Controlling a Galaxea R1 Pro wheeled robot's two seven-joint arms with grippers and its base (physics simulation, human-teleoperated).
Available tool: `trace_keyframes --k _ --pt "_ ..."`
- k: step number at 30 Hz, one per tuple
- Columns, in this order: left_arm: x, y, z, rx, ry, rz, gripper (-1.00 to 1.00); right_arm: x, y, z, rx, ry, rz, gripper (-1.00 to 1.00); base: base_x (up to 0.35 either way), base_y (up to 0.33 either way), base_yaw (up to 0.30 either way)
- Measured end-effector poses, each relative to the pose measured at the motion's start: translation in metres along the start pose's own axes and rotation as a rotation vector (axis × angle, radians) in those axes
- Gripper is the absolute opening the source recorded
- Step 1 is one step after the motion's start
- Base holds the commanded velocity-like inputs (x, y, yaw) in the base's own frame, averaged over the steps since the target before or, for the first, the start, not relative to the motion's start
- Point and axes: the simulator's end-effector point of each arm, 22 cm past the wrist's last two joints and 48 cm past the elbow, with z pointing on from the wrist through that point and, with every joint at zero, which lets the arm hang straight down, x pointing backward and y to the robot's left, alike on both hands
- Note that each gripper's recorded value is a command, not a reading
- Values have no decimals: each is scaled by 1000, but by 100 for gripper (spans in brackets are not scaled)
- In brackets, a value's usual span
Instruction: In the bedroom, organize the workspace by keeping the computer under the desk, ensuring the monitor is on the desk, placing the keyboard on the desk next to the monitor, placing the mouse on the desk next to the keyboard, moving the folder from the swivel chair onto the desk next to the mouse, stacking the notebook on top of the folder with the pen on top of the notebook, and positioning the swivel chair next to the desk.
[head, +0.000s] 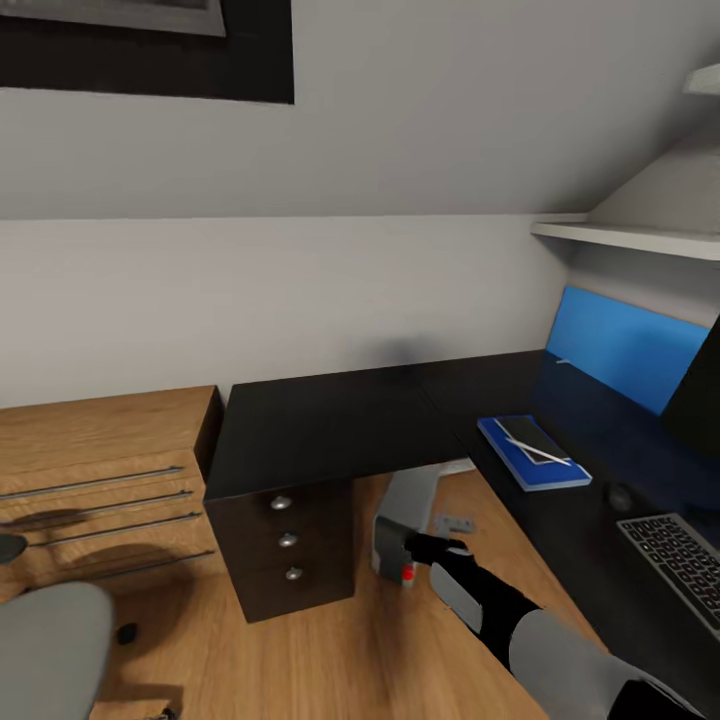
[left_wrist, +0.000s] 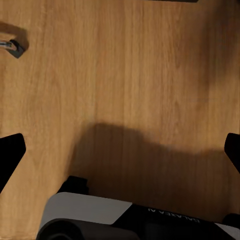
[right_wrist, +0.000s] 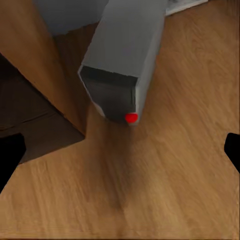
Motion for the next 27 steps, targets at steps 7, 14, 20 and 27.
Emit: trace_keyframes --k 7,14,20,27 --pt "1 3 0 -5 3 -5 100 3 11 5 -13 -107 -124 100 -335 0 0" --pt "-33 -3 -8 10 -70 -23 100 30 -26 11 35 -97 -169 100 -46 0 0" --pt "-53 4 -17 4 -122 -31 100 94 -117 -6 187 -117 -187 100 -4 0 0" --pt "-29 17 -18 -25 -82 -20 100 192 -154 -52 211 -90 -199 100 0 0 0"
